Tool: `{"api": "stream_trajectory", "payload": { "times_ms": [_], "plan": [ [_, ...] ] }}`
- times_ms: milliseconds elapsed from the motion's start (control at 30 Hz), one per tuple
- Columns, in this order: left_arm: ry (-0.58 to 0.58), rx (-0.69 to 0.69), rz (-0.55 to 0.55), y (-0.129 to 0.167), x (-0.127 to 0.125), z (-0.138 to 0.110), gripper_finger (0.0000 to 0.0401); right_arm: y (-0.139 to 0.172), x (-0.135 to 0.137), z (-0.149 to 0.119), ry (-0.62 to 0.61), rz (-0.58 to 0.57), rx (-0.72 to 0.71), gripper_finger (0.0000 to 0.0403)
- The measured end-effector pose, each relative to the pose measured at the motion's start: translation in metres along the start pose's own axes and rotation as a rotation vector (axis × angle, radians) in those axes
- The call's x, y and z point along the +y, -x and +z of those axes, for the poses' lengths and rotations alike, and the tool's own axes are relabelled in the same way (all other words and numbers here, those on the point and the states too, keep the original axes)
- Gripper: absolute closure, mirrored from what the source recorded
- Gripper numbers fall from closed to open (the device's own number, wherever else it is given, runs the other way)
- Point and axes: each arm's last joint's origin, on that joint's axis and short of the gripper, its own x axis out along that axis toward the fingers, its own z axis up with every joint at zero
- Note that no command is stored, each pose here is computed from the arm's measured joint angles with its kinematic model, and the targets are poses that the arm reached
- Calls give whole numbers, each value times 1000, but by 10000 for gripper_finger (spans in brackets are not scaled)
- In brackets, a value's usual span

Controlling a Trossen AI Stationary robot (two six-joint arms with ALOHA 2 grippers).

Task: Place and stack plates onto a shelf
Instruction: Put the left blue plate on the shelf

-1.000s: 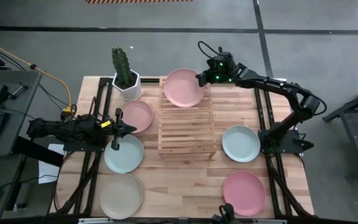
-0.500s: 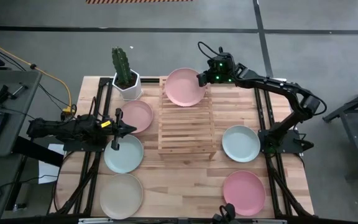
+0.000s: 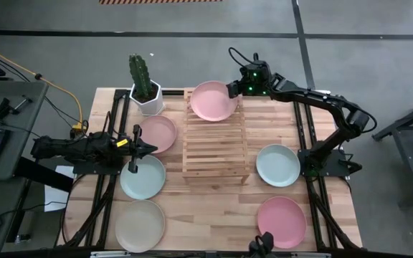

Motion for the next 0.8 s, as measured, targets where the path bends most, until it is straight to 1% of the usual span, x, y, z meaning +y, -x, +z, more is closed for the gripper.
{"api": "stream_trajectory", "payload": {
  "times_ms": [100,200,333,433,500,567,700,800],
  "plan": [
    [0,0,0,0,0,0,401,2,0,4,49,-8,-37,284],
    [0,0,0,0,0,0,401,15,-3,12,93,-17,-70,281],
    [0,0,0,0,0,0,401,52,-6,21,146,-61,-73,281],
    [0,0,0,0,0,0,401,86,-3,16,208,-138,-42,281],
    [0,0,0,0,0,0,401,107,1,5,233,-176,-25,281],
    [0,0,0,0,0,0,401,126,3,-12,254,-179,-15,281],
    [0,0,0,0,0,0,401,158,6,-53,281,-83,-35,281],
    [0,0,0,0,0,0,401,174,3,-86,257,16,-80,281]
  ]
}}
